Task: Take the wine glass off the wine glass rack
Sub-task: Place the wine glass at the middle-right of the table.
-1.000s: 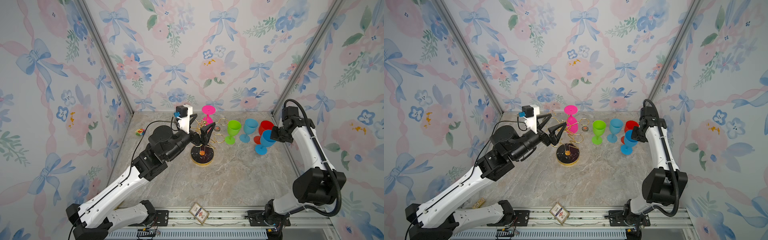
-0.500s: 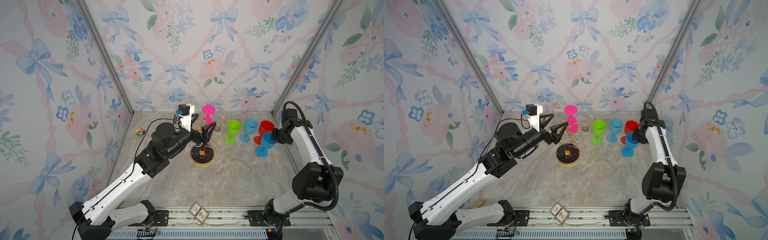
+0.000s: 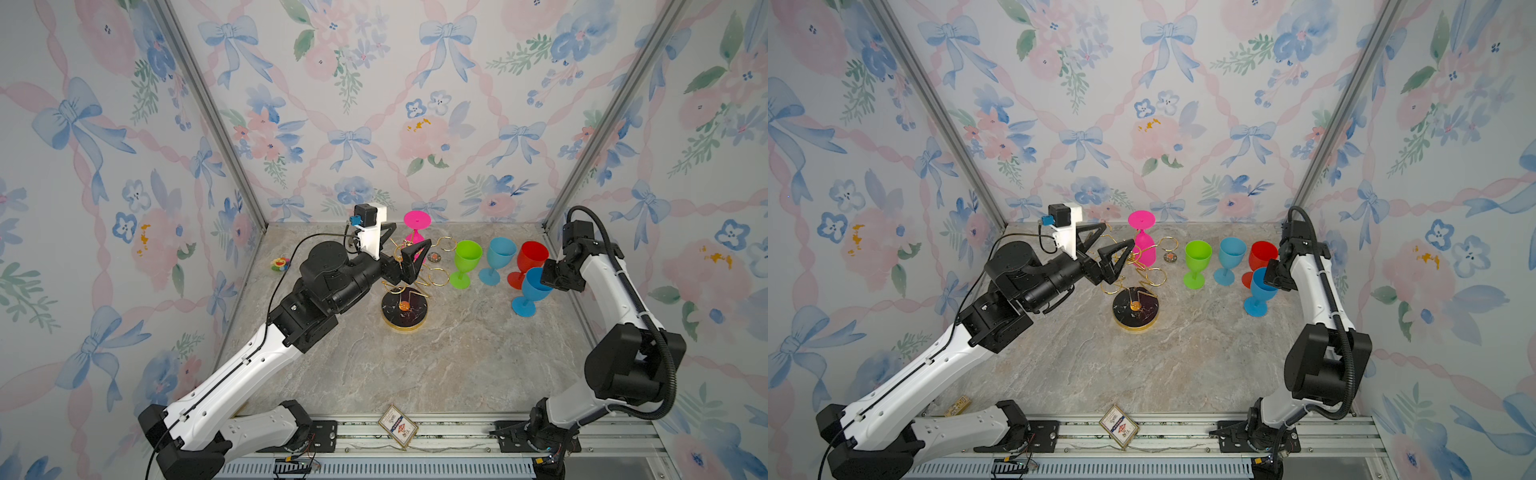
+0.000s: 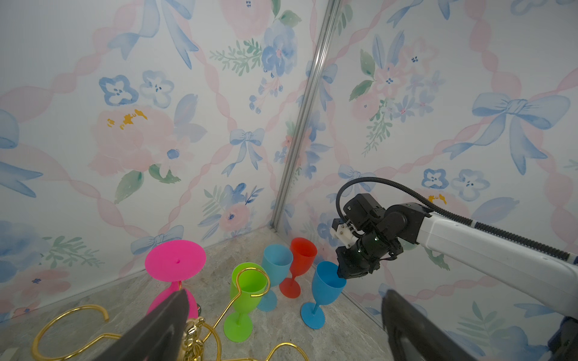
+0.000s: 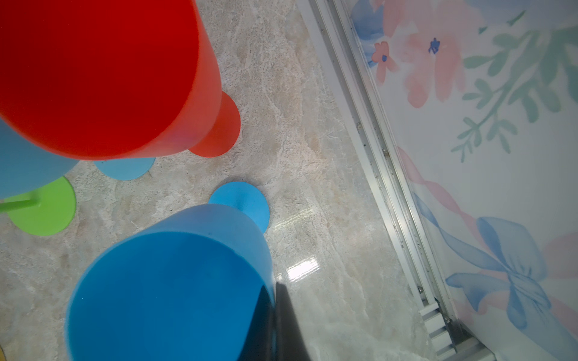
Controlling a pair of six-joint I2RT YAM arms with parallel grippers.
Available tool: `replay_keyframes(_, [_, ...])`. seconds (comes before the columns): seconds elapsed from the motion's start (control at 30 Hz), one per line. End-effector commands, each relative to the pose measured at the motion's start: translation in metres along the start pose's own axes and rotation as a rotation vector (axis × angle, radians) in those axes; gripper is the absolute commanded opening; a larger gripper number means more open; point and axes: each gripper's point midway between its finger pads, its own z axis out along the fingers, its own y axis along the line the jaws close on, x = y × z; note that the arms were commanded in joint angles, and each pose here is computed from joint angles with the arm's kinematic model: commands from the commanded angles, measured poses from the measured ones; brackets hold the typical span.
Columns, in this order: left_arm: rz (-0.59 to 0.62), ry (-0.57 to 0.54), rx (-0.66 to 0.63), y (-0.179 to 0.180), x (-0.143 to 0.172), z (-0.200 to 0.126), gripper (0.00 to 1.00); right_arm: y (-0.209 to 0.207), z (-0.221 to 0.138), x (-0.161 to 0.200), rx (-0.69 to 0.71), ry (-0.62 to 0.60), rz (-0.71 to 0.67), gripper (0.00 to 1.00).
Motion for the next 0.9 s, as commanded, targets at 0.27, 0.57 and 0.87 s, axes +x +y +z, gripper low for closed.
replay_keyframes(0.27, [-0.015,-0.03,0.014,-0.001,-0.013,-0.004,0.98,-0.009,0.006,0.003,0.032,0.008,0.033,0.06])
replay_keyframes(0.57, [-0.017,-0.014,0.023,0.001,-0.011,0.001,0.98,-0.013,0.001,0.001,0.042,-0.007,0.041,0.17])
replay_keyframes(0.87, [-0.017,-0.003,0.013,0.006,-0.009,0.004,0.98,-0.021,-0.012,-0.001,0.07,-0.046,0.046,0.44])
